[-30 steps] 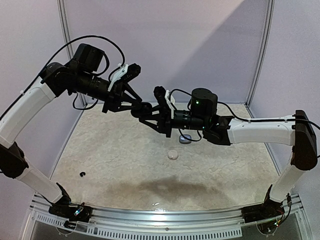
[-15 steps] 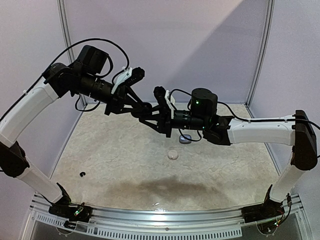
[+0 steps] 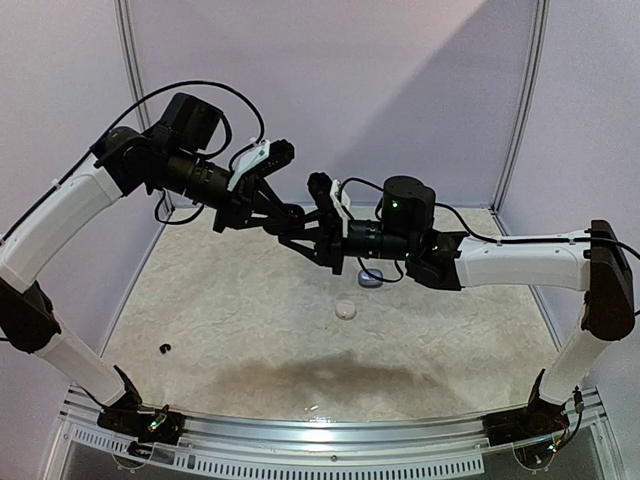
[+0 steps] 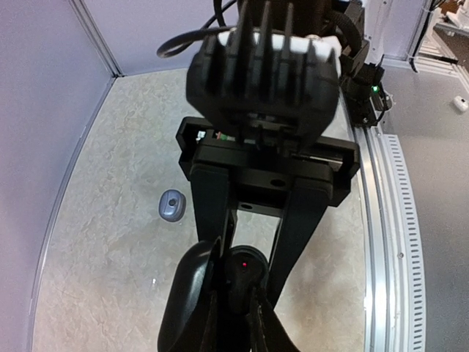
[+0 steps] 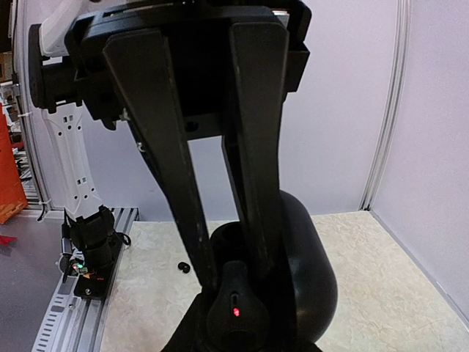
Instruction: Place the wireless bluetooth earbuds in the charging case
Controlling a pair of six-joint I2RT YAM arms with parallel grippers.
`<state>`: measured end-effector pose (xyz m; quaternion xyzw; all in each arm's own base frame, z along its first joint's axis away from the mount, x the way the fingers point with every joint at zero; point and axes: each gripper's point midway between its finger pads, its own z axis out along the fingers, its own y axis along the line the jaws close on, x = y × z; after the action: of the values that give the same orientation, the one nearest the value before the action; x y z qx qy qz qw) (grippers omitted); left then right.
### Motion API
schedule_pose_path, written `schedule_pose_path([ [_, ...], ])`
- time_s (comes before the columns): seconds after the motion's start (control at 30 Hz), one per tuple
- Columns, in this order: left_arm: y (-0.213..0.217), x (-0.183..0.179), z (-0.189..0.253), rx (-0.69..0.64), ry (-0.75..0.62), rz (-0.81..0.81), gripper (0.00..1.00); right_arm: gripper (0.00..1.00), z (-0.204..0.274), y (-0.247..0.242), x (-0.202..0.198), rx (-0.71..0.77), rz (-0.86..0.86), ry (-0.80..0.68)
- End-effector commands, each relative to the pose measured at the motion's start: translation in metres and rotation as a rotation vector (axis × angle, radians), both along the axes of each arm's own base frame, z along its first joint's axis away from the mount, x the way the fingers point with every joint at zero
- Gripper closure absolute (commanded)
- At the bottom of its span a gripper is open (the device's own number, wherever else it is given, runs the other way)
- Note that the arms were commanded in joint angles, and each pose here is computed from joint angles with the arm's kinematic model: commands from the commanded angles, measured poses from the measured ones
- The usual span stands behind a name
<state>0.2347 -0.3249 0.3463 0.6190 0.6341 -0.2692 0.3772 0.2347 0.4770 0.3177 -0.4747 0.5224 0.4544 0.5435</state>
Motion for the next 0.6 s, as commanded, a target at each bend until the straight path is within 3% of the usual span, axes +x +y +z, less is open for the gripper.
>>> schedule_pose_path([
  [0.0,-0.004,-0.004,-0.012,0.034,0.023,-0.019,0.87,0.89,0.013,-0.002,0.0,0.023,0.002,-0.023],
  [0.17,-0.003,-0.005,-0.009,0.041,0.006,-0.025,1.0,0.89,0.009,-0.001,0.0,0.007,0.001,-0.019],
  [0.57,0.01,-0.014,-0.018,0.249,-0.128,-0.062,1.0,0.9,0.001,0.006,0.003,-0.079,-0.019,-0.068],
])
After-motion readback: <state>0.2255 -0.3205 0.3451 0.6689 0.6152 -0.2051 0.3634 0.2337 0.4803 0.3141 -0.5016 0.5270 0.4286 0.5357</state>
